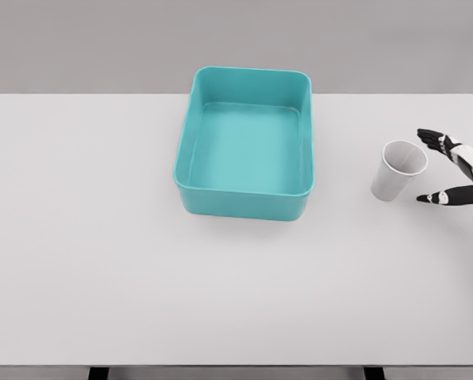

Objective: Put the paper cup into the basket with your right arm

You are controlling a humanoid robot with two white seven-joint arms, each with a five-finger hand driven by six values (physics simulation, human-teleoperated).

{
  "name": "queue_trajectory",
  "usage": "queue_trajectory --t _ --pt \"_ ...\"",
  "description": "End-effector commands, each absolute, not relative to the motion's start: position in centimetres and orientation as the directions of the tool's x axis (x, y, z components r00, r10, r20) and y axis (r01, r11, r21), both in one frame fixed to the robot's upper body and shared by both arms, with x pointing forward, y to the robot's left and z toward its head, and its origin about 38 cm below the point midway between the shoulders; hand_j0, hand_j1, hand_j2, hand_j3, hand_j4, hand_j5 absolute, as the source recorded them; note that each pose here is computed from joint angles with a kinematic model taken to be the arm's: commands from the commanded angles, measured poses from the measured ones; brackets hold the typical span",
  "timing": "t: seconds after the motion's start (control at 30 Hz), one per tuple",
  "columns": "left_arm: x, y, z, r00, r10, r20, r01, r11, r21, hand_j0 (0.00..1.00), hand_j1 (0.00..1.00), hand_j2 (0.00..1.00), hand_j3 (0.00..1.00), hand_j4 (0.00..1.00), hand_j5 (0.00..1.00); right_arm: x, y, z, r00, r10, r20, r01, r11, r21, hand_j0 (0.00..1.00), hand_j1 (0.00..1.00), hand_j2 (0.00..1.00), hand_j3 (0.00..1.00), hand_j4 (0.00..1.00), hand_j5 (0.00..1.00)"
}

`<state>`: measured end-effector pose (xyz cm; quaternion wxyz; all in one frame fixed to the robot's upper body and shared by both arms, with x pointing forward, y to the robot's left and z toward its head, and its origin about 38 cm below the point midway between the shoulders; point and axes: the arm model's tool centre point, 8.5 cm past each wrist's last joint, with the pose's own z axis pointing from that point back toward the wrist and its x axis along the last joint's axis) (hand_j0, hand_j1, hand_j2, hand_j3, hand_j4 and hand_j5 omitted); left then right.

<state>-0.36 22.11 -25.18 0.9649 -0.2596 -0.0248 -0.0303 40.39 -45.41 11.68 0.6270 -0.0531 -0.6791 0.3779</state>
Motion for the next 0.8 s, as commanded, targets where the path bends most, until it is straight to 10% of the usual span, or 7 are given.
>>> queue_trajectory --t 0.0,0.77 --pt "-0.4 22.1 -25.2 0.997 -0.045 0.064 0.071 0.863 -0.5 1.0 1.0 1.0 1.0 1.0 1.0 40.6 -44.5 11.2 -0.212 0.523 0.826 -0.406 0.721 -0.561 1.0 1.0 1.0 1.0 1.0 1.0" --pt "-0.4 22.1 -25.2 0.997 -0.045 0.064 0.071 0.863 -0.5 1.0 1.0 1.0 1.0 1.0 1.0 41.7 -41.7 10.7 -0.24 0.479 0.844 -0.432 0.726 -0.535 1.0 1.0 1.0 1.0 1.0 1.0"
